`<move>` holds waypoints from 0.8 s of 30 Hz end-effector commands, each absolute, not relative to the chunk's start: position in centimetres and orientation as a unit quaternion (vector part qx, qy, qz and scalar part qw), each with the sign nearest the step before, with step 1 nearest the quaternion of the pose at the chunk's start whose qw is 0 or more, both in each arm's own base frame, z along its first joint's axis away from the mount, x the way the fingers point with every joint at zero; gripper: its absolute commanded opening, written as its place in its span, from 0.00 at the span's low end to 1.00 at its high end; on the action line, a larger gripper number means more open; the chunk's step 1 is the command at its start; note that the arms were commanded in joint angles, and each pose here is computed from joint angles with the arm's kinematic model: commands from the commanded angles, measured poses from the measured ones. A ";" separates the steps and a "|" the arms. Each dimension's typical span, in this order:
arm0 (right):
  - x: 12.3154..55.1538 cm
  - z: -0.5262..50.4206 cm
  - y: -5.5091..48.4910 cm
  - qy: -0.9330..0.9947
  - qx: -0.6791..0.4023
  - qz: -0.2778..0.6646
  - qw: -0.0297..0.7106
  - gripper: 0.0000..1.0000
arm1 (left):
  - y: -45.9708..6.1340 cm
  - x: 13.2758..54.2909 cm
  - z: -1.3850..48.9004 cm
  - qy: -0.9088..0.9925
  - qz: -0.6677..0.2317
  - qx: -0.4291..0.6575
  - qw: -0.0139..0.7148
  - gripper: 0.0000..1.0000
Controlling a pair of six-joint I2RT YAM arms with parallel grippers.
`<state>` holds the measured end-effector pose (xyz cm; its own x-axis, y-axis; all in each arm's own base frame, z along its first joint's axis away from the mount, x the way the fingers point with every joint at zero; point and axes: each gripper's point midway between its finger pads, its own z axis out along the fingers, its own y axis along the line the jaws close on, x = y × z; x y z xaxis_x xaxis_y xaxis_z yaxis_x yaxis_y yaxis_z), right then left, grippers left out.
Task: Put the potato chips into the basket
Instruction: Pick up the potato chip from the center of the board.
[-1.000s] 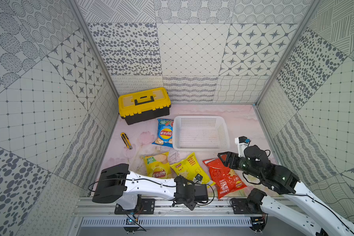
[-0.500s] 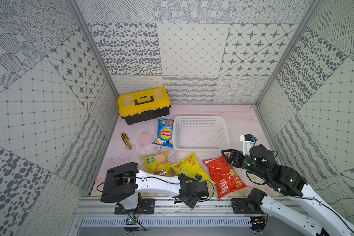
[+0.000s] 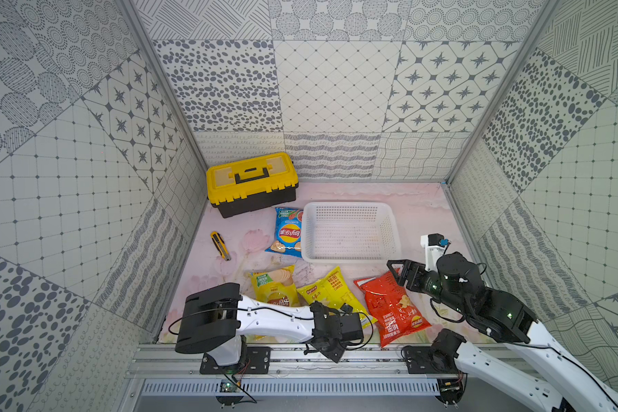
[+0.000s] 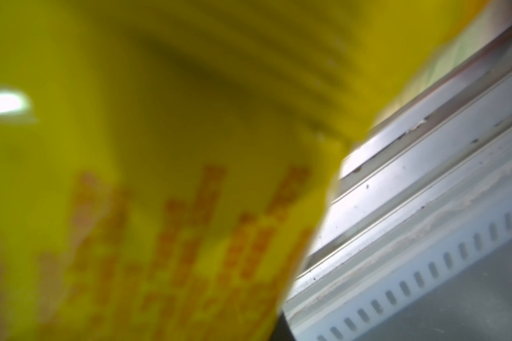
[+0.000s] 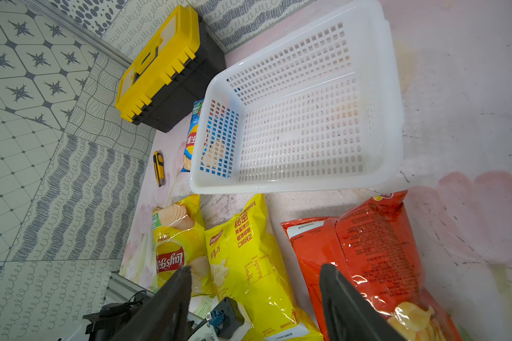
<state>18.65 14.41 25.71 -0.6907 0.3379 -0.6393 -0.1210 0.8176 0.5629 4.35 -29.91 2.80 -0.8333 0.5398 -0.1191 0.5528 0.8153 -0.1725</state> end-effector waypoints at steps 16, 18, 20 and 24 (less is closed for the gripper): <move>19.7 26.9 14.6 0.867 0.046 0.277 0.412 0.74 | -29.3 4.6 17.5 0.939 -0.219 0.247 0.099 0.00; 19.8 27.0 14.5 0.866 0.047 0.273 0.416 0.75 | -29.2 4.5 19.3 0.933 -0.238 0.249 0.106 0.00; 19.9 27.2 14.3 0.865 0.048 0.269 0.421 0.75 | -29.5 4.3 21.4 0.924 -0.264 0.255 0.111 0.00; 20.1 28.0 13.9 0.859 0.049 0.265 0.434 0.76 | -30.0 4.1 25.8 0.900 -0.319 0.265 0.132 0.00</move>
